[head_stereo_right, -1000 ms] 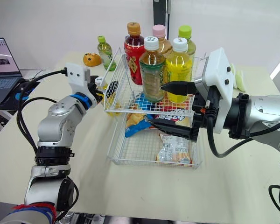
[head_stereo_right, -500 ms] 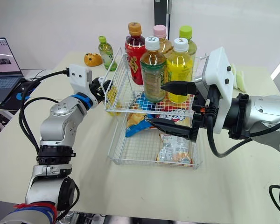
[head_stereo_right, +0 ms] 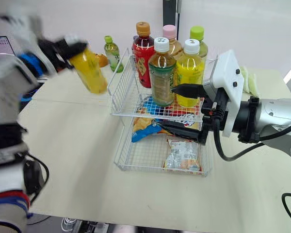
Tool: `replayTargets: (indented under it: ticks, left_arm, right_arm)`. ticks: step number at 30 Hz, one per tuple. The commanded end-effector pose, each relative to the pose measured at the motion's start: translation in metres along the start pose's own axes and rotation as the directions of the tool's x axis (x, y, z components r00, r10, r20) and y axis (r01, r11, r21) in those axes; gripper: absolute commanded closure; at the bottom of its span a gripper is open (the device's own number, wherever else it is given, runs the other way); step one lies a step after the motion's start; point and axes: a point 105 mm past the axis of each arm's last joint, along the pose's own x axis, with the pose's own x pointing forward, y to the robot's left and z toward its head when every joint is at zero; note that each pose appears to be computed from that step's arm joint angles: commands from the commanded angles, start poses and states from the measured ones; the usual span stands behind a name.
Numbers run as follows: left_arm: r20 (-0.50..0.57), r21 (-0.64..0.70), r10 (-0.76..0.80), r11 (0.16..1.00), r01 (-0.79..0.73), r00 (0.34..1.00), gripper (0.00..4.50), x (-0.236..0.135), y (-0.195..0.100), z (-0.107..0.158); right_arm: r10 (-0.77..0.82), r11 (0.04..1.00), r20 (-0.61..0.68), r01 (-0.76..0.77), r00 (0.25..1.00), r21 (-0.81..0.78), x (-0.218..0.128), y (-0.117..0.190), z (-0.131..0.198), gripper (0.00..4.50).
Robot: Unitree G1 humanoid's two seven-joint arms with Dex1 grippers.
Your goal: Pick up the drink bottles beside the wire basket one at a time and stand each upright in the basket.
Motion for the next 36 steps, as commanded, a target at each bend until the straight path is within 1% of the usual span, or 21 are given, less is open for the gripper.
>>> replayTargets:
  ticks: [1,3,4,6,8,12,13,15,17,23,27,31,34,36]
  left_arm:
    - [0.105,-0.014,-0.14,0.99,0.142,0.985,3.15,-0.005,-0.016,0.06]
    - [0.136,-0.018,-0.228,0.973,0.232,0.964,3.15,-0.006,-0.031,0.084]
    - [0.145,-0.02,-0.257,0.965,0.263,0.955,3.15,-0.006,-0.036,0.091]
    - [0.162,-0.031,-0.32,0.944,0.329,0.933,3.15,-0.004,-0.049,0.103]
    - [0.159,-0.046,-0.37,0.923,0.381,0.915,3.15,-0.001,-0.06,0.106]
    - [0.088,-0.056,-0.461,0.883,0.467,0.883,3.15,0.005,-0.081,0.089]
    - [0.08,-0.065,-0.469,0.878,0.475,0.879,3.15,0.006,-0.083,0.086]
    - [0.029,-0.04,-0.479,0.877,0.48,0.878,3.15,0.009,-0.086,0.072]
    - [0.006,-0.051,-0.479,0.877,0.478,0.878,3.15,0.013,-0.089,0.061]
    - [-0.006,-0.075,-0.506,0.86,0.504,0.863,3.15,0.02,-0.102,0.04]
    - [-0.033,-0.049,-0.504,0.863,0.502,0.863,3.15,0.025,-0.109,0.023]
    - [-0.031,-0.036,-0.505,0.863,0.504,0.862,3.15,0.029,-0.114,0.018]
    - [-0.032,-0.023,-0.5,0.866,0.5,0.865,3.15,0.031,-0.114,0.014]
    - [-0.031,-0.03,-0.504,0.864,0.503,0.863,3.15,0.033,-0.114,0.012]
  right_arm:
    - [-0.016,0.999,0.016,0.017,1.0,-0.029,-0.002,-0.004,0.003,0.0]
    - [-0.022,0.999,0.014,0.023,1.0,-0.032,-0.002,-0.005,0.002,0.0]
    - [-0.025,0.999,0.013,0.026,1.0,-0.033,-0.002,-0.006,0.001,0.0]
    - [-0.032,0.999,0.012,0.032,0.999,-0.035,-0.002,-0.007,0.001,0.0]
    - [-0.037,0.999,0.012,0.037,0.999,-0.036,-0.002,-0.008,0.0,0.0]
    - [-0.047,0.998,0.013,0.048,0.999,-0.04,-0.002,-0.009,0.0,0.0]
    - [-0.049,0.998,0.014,0.05,0.999,-0.04,-0.002,-0.01,0.0,0.0]
    - [-0.057,0.997,0.012,0.057,0.998,-0.042,-0.002,-0.01,0.0,0.0]
    - [-0.064,0.997,0.011,0.064,0.998,-0.044,-0.003,-0.011,0.0,0.0]
    - [-0.078,0.996,0.011,0.079,0.997,-0.053,-0.005,-0.014,0.001,0.0]
    - [-0.094,0.994,0.007,0.094,0.996,-0.059,-0.007,-0.016,0.002,0.0]
    - [-0.116,0.991,-0.001,0.116,0.993,-0.066,-0.01,-0.02,0.003,0.0]
    - [-0.163,0.985,-0.023,0.161,0.986,-0.06,-0.043,-0.032,-0.002,0.0]
    - [-0.175,0.983,-0.031,0.172,0.984,-0.065,-0.055,-0.035,-0.004,0.0]
